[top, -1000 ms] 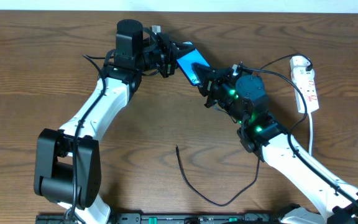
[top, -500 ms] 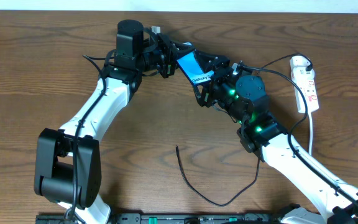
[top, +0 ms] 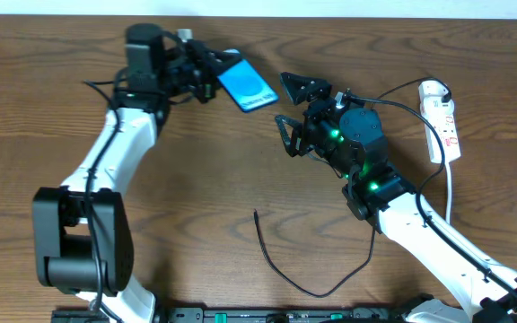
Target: Plug charger to phone and switch on socket
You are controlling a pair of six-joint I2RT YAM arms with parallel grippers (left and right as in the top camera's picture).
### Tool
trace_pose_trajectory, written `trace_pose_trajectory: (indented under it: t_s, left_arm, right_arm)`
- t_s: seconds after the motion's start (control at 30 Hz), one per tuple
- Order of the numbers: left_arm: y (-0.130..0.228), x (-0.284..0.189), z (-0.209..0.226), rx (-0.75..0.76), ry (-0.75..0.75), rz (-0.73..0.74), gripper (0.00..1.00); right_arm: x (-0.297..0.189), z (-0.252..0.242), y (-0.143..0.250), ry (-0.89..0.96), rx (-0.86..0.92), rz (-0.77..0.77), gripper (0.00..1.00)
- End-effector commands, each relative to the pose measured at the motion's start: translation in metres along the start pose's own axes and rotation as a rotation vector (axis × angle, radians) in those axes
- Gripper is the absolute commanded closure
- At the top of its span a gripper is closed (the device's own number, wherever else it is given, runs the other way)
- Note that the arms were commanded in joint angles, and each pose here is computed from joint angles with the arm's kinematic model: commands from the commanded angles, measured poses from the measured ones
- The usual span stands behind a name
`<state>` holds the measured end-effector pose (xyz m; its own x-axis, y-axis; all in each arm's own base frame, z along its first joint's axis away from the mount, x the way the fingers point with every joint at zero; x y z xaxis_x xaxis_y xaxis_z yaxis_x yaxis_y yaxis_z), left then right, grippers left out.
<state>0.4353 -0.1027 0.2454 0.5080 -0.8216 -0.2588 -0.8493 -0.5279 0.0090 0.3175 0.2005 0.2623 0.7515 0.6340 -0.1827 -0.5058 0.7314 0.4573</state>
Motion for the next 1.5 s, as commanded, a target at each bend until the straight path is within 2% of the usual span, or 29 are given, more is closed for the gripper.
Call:
trace_pose_trajectory:
  t_s: [0.0, 0.1, 0.4, 0.6, 0.9, 1.07, 1.23, 1.4, 1.47]
  left_arm:
    - [-0.009, -0.029, -0.009, 0.105, 0.065, 0.048, 0.93]
    - [-0.017, -0.048, -0.007, 0.179, 0.104, 0.078, 0.93]
    - [-0.038, -0.103, 0.001, 0.377, 0.194, 0.091, 0.93]
    - [-0.05, -0.131, 0.009, 0.387, 0.195, 0.04, 0.93]
    - [-0.059, -0.157, 0.02, 0.381, 0.195, -0.008, 0.92]
    - [-0.059, -0.16, 0.021, 0.381, 0.202, -0.003, 0.93]
    - [-0.059, -0.16, 0.021, 0.381, 0.201, -0.003, 0.93]
    - [-0.059, -0.16, 0.021, 0.385, 0.201, -0.004, 0.93]
    - [-0.059, -0.16, 0.021, 0.385, 0.201, -0.004, 0.93]
  right_arm:
    - [-0.001, 0.006, 0.0, -0.008, -0.021, -0.017, 0.01]
    - [-0.001, 0.0, -0.003, 0.025, -0.062, -0.032, 0.01]
    - [-0.001, 0.004, -0.002, 0.011, -0.507, -0.018, 0.01]
    - [0.0, 0.011, 0.005, 0.031, -0.659, 0.034, 0.01]
    - [0.0, 0.039, 0.017, 0.375, -0.899, 0.042, 0.01]
    - [-0.001, 0.009, 0.004, 0.663, -1.02, 0.128, 0.01]
    - [-0.005, -0.019, -0.007, 0.827, -0.986, 0.165, 0.01]
    - [0.002, -0.029, -0.006, 0.85, -0.976, 0.192, 0.01]
    - [0.006, -0.046, -0.006, 0.919, -0.974, 0.205, 0.01]
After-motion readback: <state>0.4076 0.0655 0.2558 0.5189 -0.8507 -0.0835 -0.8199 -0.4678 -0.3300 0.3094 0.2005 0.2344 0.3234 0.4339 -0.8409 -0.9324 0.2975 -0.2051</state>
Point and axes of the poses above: each gripper's point midway between its finger pads, its own x axis out along the fingers, its own z axis along the line the jaws close on, y = z × x, the point moved 8 cm from there along -x, back along the fingers, and after that the axes turned 12 degrees about x, right-handed, at the moved point
